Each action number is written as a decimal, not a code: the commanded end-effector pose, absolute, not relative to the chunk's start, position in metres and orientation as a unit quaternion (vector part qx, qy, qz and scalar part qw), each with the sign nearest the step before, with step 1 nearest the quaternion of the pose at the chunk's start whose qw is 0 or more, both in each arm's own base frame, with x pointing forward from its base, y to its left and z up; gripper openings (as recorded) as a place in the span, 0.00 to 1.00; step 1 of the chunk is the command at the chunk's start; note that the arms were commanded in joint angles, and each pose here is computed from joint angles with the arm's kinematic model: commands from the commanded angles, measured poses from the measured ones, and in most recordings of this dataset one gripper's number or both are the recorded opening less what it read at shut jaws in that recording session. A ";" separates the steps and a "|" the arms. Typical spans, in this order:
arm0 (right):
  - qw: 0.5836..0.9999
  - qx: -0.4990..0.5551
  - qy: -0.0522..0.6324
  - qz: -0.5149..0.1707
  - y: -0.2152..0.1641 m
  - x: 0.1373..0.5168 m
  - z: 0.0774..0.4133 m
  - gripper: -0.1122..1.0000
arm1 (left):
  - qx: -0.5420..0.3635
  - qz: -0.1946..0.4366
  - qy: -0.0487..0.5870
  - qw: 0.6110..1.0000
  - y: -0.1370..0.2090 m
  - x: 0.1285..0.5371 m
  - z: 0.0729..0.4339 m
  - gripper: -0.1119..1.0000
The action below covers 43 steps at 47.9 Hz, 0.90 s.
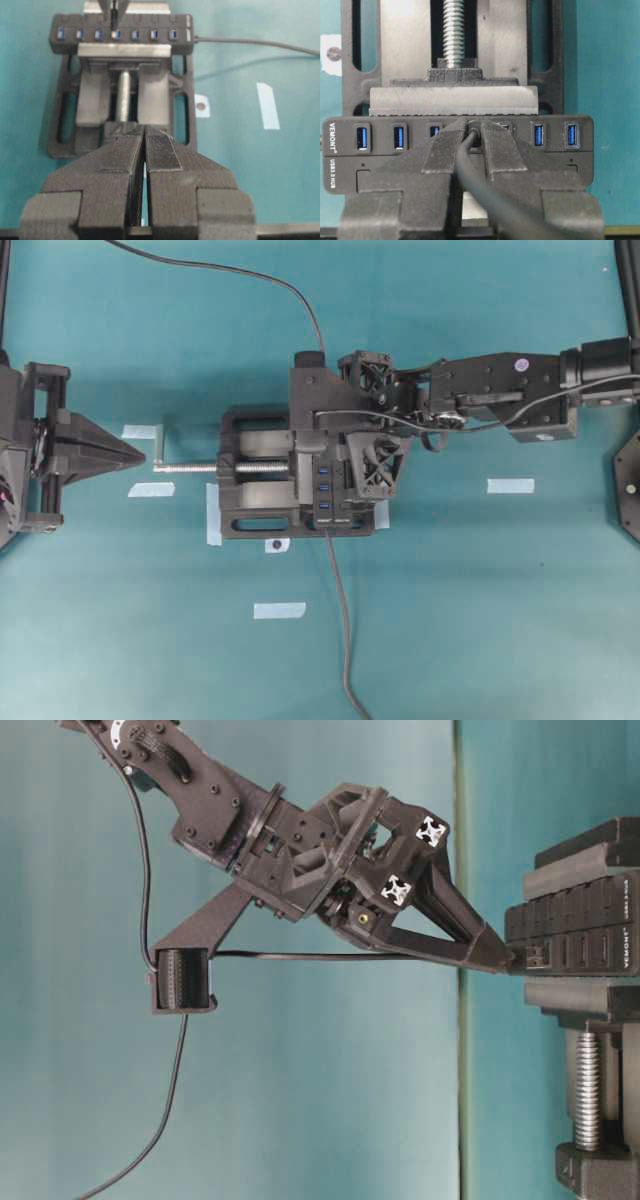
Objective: Insert the USB into the center port of the fixed hub
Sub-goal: 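Align the plug with the hub's center port and push it in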
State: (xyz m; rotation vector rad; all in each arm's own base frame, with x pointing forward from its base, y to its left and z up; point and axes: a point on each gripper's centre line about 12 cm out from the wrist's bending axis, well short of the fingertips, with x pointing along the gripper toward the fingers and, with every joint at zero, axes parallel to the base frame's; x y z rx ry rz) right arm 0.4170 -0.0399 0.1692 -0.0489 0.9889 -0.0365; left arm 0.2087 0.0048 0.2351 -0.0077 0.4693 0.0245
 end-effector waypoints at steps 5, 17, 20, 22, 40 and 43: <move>0.888 -0.021 0.459 -0.016 -0.036 0.422 0.182 0.18 | -0.004 0.014 0.226 0.974 0.005 0.211 0.239 0.10; 0.885 -0.021 0.465 -0.015 -0.035 0.421 0.182 0.18 | -0.005 0.014 0.226 0.974 0.005 0.211 0.239 0.10; 0.884 -0.021 0.466 -0.015 -0.035 0.421 0.181 0.18 | -0.005 0.014 0.226 0.974 0.005 0.211 0.238 0.10; 0.884 -0.022 0.467 -0.014 -0.035 0.420 0.181 0.18 | -0.005 0.014 0.226 0.974 0.005 0.211 0.238 0.10; 0.876 -0.023 0.481 -0.013 -0.036 0.421 0.180 0.18 | -0.005 0.014 0.225 0.974 0.005 0.211 0.238 0.10; 0.878 -0.023 0.478 -0.013 -0.035 0.422 0.182 0.18 | -0.005 0.014 0.225 0.974 0.005 0.211 0.238 0.10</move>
